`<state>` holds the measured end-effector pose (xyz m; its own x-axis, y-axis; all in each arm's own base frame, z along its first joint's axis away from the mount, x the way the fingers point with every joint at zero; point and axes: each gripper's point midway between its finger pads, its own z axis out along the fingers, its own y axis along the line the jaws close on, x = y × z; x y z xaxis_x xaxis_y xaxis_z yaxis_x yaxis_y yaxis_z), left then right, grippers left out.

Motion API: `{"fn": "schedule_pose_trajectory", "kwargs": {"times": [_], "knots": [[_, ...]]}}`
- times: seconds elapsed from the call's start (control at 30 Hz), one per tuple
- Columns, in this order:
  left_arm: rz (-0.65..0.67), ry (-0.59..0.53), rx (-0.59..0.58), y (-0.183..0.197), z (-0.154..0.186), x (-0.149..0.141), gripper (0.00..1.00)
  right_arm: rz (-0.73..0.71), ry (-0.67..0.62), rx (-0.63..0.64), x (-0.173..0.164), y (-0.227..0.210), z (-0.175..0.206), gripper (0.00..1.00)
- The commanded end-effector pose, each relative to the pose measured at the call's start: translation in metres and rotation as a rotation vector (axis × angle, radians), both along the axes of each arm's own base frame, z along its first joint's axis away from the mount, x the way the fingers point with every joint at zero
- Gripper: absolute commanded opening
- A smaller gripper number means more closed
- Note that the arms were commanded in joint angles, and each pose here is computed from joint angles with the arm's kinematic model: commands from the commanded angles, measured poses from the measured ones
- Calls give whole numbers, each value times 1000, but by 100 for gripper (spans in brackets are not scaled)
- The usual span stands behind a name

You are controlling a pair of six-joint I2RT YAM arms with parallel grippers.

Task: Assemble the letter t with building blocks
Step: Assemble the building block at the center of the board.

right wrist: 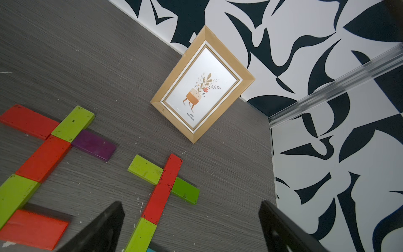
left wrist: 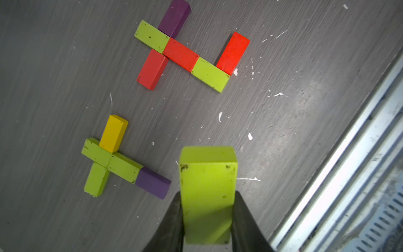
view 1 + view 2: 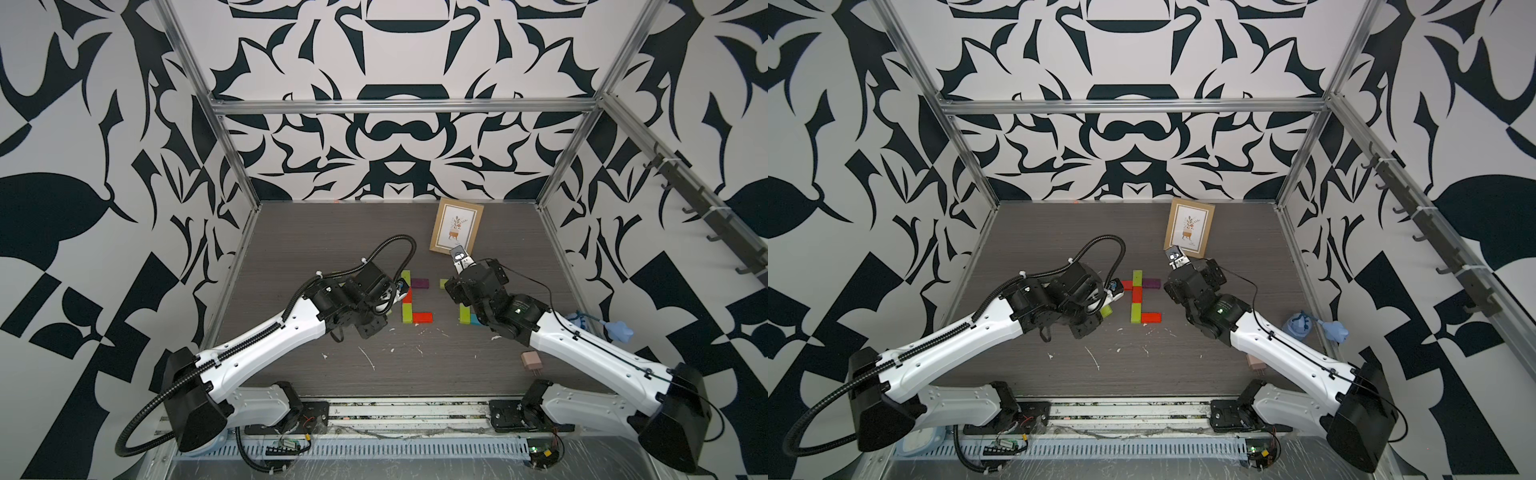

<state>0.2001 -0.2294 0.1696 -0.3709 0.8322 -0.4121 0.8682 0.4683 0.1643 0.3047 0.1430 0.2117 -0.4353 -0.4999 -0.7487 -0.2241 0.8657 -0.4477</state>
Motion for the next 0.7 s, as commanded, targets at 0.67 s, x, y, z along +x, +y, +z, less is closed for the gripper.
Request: {"fn": "schedule_pose_trajectory", "kwargs": {"times": [0.67], "knots": [[-427, -31, 160, 34, -78, 34, 0, 9, -9, 30, 1, 4, 5, 100]]}}
